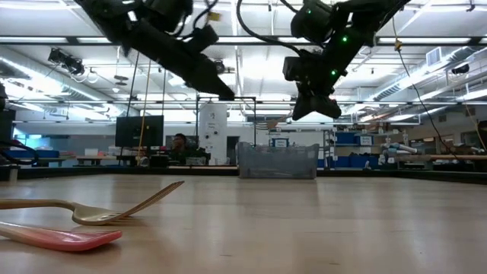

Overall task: Sort silverware by color (type)
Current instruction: Put the orange fork into the black bin

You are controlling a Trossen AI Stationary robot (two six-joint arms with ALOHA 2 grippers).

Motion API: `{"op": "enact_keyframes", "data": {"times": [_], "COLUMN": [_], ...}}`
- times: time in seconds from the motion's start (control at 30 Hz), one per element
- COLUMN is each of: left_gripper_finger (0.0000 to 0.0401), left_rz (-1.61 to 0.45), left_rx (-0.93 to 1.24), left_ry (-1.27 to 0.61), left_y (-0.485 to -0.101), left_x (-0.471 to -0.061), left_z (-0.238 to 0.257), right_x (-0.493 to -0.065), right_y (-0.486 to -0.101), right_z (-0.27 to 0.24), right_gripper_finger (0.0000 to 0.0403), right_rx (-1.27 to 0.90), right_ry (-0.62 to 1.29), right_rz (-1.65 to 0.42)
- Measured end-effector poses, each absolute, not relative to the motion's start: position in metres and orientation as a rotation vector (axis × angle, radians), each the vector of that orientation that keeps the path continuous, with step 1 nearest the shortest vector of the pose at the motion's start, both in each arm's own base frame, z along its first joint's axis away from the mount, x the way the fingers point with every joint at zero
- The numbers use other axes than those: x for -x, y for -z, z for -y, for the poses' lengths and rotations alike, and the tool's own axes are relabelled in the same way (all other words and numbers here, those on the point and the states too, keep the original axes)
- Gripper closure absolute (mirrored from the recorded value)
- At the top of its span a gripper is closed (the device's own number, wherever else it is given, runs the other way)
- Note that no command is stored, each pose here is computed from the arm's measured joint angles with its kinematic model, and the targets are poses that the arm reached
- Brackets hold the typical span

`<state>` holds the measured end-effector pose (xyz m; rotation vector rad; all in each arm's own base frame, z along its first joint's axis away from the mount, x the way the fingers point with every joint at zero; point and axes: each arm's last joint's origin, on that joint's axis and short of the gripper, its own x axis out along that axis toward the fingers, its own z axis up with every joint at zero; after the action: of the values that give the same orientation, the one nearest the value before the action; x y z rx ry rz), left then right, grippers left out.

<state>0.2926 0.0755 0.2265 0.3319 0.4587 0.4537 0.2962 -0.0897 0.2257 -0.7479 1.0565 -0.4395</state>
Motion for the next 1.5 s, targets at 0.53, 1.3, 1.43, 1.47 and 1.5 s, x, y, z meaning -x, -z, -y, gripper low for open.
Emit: {"op": "enact_keyframes", "data": {"times": [0.53,1.3,1.43,1.47,1.5], "left_gripper_finger": [0.0246,0.0246,0.0246,0.0246,0.0246], "left_rz": [-0.420,-0.387,-0.385,-0.386,-0.384], "left_rx": [-0.307,-0.337,-0.339,-0.340,-0.339], "left_ry": [-0.468,-0.463,-0.457,-0.456,-0.457], "left_y": [-0.227,-0.213,-0.213,-0.213,-0.213], "left_x": [-0.259,-0.251,-0.252,-0.252,-0.252], "left_z": [-0.064,-0.061,-0.060,-0.060,-0.059], "right_x": [-0.317,-0.318,-0.316,-0.315,-0.314], "right_y": [-0.192,-0.186,-0.185,-0.185,-0.185], "right_z": [0.124,0.166,0.170,0.172,0.173], "right_gripper_finger": [0.0389,0.0389,0.0388,0.0387,0.0385], "right_rx": [0.638,0.292,0.237,0.225,0.210], "right_ry": [0.507,0.619,0.597,0.608,0.620], "right_rz": [-1.003,-0.862,-0.843,-0.840,-0.835]}}
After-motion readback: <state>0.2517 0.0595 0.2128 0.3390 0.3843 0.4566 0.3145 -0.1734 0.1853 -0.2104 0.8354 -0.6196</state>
